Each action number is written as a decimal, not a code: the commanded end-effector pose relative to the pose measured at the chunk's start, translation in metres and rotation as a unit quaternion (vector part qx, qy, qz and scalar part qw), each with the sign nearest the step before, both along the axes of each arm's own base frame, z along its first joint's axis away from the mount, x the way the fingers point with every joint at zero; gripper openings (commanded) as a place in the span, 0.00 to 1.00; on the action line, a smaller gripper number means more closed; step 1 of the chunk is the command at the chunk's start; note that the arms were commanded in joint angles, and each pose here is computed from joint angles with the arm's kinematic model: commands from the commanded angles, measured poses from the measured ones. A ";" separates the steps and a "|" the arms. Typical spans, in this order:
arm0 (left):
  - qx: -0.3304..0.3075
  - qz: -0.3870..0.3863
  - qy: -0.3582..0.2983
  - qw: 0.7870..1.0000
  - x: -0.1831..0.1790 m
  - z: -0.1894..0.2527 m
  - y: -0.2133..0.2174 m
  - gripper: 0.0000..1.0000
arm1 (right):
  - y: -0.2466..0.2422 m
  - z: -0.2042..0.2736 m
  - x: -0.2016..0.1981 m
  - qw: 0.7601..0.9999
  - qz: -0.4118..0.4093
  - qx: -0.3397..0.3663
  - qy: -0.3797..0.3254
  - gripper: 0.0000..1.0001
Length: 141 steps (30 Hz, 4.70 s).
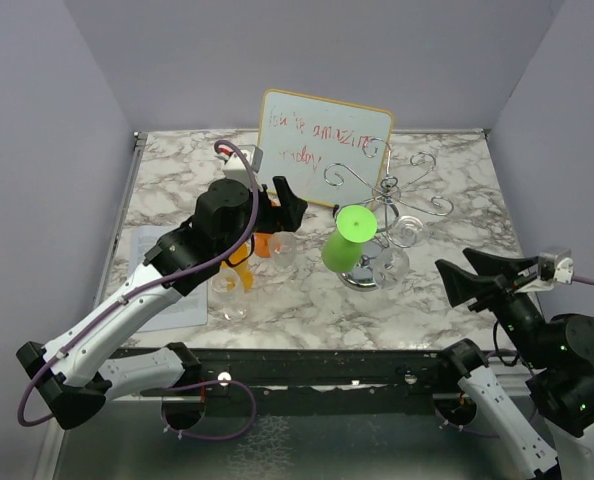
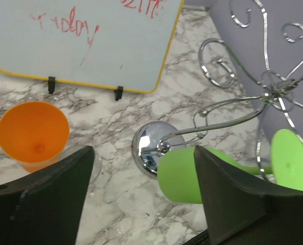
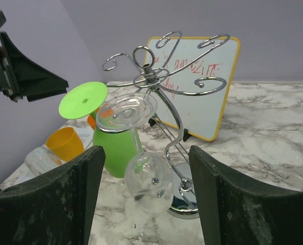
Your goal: Place the wine glass upside down on the wine glass rack
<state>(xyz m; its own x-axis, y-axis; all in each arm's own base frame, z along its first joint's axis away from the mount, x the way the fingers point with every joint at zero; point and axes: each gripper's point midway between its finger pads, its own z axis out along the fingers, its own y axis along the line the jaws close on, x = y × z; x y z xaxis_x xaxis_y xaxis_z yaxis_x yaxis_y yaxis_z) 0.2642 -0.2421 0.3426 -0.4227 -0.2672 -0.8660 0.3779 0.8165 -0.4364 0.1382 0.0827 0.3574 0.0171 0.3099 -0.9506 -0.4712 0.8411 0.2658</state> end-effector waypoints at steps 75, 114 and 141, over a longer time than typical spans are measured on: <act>-0.226 0.121 -0.261 0.931 0.012 0.211 0.099 0.00 | 0.208 0.167 0.141 0.947 0.220 0.219 0.086 0.68; -0.306 0.032 -0.313 0.898 -0.035 0.219 0.093 0.00 | 0.313 0.188 0.192 0.814 0.176 0.526 0.172 0.07; -0.004 0.314 -0.141 0.939 0.026 0.138 0.175 0.92 | 0.302 0.218 0.182 0.947 0.138 0.255 -0.141 0.01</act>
<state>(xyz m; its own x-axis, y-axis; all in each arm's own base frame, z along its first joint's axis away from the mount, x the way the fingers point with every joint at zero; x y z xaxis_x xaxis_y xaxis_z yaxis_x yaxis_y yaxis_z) 0.2856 -0.0916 0.4856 0.0634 -0.4813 -0.8743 0.0737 0.8759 -0.4768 0.3347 0.3866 0.5499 -0.0376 0.7973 -0.6025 -0.6902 0.4152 0.5926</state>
